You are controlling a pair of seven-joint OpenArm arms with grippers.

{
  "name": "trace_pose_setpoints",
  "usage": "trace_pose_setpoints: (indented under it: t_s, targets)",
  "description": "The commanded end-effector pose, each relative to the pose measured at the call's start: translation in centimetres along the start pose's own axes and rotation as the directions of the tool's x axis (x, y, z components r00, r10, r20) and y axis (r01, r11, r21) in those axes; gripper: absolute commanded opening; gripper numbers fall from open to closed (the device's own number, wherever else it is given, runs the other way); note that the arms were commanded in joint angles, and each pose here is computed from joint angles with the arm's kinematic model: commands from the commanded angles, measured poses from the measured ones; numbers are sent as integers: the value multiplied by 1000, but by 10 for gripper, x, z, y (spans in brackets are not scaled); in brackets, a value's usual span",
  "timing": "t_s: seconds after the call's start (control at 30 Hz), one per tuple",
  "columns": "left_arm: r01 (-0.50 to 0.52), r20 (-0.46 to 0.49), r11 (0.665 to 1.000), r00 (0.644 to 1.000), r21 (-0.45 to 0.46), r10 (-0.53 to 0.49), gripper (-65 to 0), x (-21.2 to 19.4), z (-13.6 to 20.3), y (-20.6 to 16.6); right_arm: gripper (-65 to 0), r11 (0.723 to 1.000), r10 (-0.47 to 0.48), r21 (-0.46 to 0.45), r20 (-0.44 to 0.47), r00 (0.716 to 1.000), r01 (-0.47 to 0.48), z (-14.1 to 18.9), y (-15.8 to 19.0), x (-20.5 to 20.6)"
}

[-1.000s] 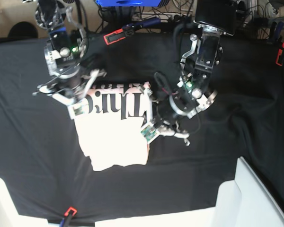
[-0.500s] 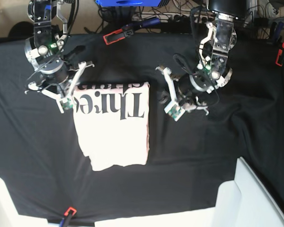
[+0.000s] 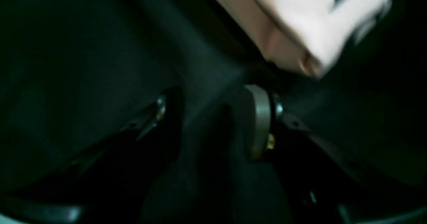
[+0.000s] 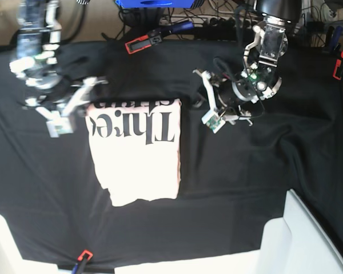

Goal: Fold the T-shirt properly
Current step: 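Open the left gripper and raise both grippers off the shirt, then grasp the collar edge of the folded shirt with both grippers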

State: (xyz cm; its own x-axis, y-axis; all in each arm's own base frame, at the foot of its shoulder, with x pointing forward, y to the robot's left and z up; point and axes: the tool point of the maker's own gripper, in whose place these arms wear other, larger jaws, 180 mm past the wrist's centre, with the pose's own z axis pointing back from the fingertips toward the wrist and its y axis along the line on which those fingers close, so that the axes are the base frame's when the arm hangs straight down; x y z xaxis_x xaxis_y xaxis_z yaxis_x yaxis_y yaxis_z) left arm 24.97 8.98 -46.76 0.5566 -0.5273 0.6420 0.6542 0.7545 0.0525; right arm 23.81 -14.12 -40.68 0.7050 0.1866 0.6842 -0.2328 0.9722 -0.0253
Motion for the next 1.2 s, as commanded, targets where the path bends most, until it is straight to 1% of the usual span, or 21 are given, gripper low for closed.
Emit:
trace_pose_setpoints:
  t_s: [0.0, 0.1, 0.17, 0.27, 0.33, 0.6, 0.73, 0.77, 0.8, 0.87, 0.9, 1.17]
  targets:
    - [6, 80, 1000, 997, -2, -6, -371, 21, 2, 0, -434, 1000, -13, 9, 36, 999, 12, 2, -3, 7]
    - [0, 149, 1000, 989, -23, 4, -371, 29, 5, -13, -434, 1000, -18, -5, 11, 1000, 18, 1, -17, -2]
    - [-16, 172, 999, 985, -34, 22, -370, 35, 2, -20, -434, 1000, -15, -6, 4, 1000, 15, 0, -19, -5]
    - [-51, 157, 997, 986, -58, 60, -363, 30, -6, -31, -434, 1000, -18, -9, -1, 1000, 18, -2, -21, -6]
    - [-66, 164, 995, 983, -69, 77, -361, 33, -9, -37, -434, 1000, -20, -8, -7, 1000, 20, -2, -21, -8]
    - [-69, 173, 995, 982, -70, 80, -361, 37, -10, -37, -434, 1000, -18, -5, -7, 1000, 18, -3, -20, -8]
    - [-71, 168, 995, 982, -72, 82, -375, 35, -11, -37, -434, 1000, -18, -3, -7, 1000, 18, -3, -19, -8]
    - [-75, 161, 994, 983, -74, 86, -386, 32, -12, -37, -434, 1000, -18, -5, -7, 1000, 18, -3, -20, -8]
    - [-80, 150, 994, 984, -77, 91, -418, 28, -14, -38, -435, 1000, -19, -6, -7, 1000, 19, -2, -21, -8]
    - [-93, 127, 992, 987, -82, 103, -509, 20, -18, -38, -435, 1000, -19, -6, -7, 1000, 19, -2, -21, -8]
    - [-96, 117, 992, 987, -86, 106, -536, 17, -20, -39, -435, 1000, -20, -7, -8, 1000, 20, -2, -21, -9]
    - [-113, 80, 990, 990, -89, 120, -548, 0, -21, -41, -437, 1000, -20, -7, -8, 1000, 20, -2, -21, -9]
